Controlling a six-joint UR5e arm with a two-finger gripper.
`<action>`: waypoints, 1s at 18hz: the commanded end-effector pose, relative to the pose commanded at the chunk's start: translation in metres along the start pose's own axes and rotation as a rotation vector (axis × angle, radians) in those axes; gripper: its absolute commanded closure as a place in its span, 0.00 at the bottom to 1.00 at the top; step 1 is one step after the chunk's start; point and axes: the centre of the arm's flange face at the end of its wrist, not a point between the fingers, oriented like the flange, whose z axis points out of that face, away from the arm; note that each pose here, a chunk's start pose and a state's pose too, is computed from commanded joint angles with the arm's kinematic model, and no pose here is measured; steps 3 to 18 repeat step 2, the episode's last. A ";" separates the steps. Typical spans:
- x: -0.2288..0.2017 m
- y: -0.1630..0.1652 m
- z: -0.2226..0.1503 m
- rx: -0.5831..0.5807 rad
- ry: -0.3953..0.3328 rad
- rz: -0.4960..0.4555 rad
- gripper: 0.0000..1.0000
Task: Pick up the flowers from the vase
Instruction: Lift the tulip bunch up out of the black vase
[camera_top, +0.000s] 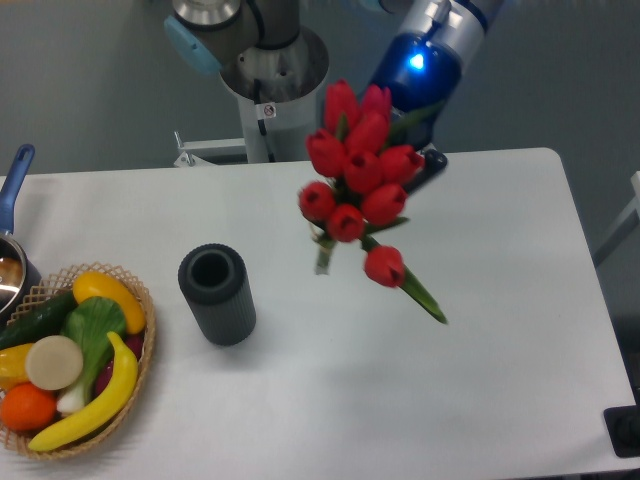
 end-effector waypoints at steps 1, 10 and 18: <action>-0.008 0.005 0.001 -0.002 -0.004 -0.008 0.65; -0.013 0.010 0.003 -0.006 -0.002 -0.011 0.65; -0.013 0.010 0.003 -0.006 -0.002 -0.011 0.65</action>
